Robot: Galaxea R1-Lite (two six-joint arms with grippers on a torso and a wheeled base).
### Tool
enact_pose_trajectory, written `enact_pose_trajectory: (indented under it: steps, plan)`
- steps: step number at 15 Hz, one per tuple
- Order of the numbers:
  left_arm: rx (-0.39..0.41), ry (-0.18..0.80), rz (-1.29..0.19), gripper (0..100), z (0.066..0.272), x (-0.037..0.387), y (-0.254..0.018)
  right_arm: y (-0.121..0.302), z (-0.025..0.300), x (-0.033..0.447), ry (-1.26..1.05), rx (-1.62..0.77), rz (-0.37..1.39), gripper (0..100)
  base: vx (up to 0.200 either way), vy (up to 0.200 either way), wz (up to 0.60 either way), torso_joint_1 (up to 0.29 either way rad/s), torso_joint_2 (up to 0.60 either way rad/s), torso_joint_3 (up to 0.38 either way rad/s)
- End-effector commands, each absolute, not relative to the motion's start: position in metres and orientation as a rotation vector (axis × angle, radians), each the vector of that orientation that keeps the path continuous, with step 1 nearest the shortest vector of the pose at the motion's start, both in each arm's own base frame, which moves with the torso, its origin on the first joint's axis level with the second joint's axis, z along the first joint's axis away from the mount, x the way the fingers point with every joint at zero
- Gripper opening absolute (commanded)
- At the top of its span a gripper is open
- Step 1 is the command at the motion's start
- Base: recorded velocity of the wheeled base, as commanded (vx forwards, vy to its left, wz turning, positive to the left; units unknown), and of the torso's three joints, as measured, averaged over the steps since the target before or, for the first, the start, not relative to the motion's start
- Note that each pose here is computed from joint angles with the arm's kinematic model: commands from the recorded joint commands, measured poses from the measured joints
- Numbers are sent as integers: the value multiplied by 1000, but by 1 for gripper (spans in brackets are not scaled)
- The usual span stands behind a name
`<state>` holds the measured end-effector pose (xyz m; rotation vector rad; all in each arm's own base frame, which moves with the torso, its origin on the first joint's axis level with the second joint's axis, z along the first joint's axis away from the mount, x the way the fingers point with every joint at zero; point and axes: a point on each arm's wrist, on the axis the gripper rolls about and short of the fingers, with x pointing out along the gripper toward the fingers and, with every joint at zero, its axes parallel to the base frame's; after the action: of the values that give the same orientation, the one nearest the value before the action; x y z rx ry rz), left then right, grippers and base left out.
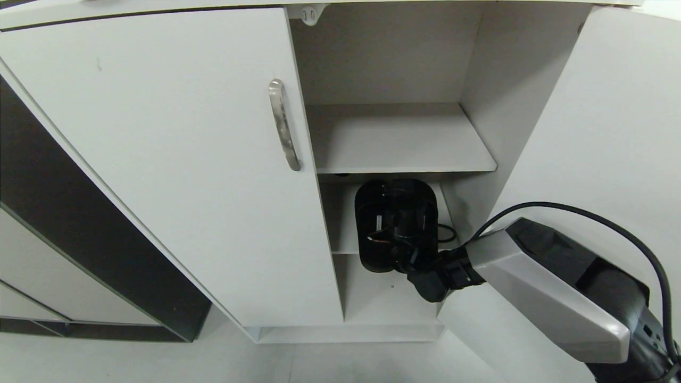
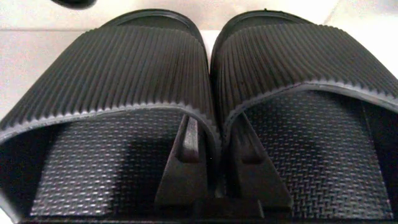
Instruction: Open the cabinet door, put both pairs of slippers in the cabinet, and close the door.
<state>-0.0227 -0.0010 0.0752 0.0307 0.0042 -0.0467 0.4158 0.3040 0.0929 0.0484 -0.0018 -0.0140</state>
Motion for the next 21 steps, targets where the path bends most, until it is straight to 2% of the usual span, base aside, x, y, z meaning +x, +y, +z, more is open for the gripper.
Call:
enact_pose_trajectory:
  steps: [1,7,12,13,18,21]
  plan:
    - [31,4,-46,0,75,-23,-1,309,92,432,-10,55,-26,0,0,0,0,0,0,0]
    - [31,5,-46,0,75,-23,-1,305,91,455,-10,54,-57,0,0,0,0,0,0,0]
    - [31,5,-46,0,75,-23,-1,304,88,457,11,38,-48,0,0,0,0,0,0,0]
    - [31,2,-46,0,75,-23,-1,303,88,457,13,37,-49,100,0,0,0,0,0,0]
    - [31,4,-48,0,75,-23,-1,300,97,451,14,38,-49,100,0,0,0,0,0,0]
    - [31,4,-48,0,75,-23,-1,293,107,414,30,26,-21,100,0,0,0,0,0,0]
